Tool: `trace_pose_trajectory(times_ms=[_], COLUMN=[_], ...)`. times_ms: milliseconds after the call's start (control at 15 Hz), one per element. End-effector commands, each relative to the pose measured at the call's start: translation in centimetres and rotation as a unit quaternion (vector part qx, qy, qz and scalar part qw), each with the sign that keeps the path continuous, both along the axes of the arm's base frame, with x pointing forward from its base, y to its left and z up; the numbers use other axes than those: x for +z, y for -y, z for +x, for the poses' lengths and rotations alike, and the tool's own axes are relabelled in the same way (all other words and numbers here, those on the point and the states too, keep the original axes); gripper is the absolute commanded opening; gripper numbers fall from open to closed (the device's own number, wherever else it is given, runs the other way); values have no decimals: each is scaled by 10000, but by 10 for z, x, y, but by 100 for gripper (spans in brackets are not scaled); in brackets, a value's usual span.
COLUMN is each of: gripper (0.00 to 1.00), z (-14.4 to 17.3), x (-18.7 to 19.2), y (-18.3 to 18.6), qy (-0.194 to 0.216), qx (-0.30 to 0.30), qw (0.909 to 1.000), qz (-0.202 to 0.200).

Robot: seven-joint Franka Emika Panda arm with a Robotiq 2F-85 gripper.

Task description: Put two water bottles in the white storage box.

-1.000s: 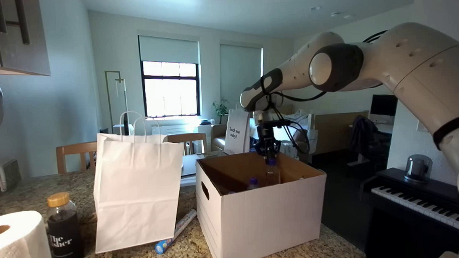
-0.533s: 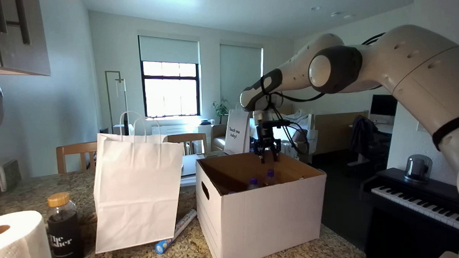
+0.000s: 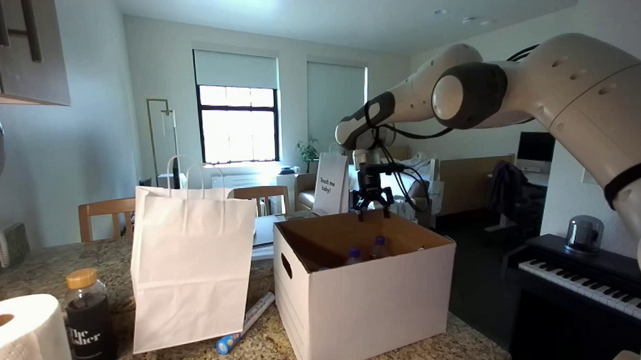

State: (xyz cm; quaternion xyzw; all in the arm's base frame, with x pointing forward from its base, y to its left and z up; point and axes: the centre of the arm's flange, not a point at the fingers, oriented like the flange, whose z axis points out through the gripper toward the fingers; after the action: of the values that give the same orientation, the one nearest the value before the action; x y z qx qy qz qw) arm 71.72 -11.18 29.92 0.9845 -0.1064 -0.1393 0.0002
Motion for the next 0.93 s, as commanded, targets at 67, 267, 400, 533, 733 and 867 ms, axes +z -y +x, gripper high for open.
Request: trace_pose_trajectory(times_ms=[67,267,400,533,733,867], gripper=[100,100,100,100,100,100], z=[-14,-22,-29,-37,-52,-66], x=[34,55,78,109,151,165], y=[-17,-42,-67,-98,-162,-218], qy=[179,366,588,875,1171,1225], qx=[111,380,645,930,1545,2015], qw=[9996,9984,9958,9917,9810,9717], qz=[176,223,260,168,-22,-121])
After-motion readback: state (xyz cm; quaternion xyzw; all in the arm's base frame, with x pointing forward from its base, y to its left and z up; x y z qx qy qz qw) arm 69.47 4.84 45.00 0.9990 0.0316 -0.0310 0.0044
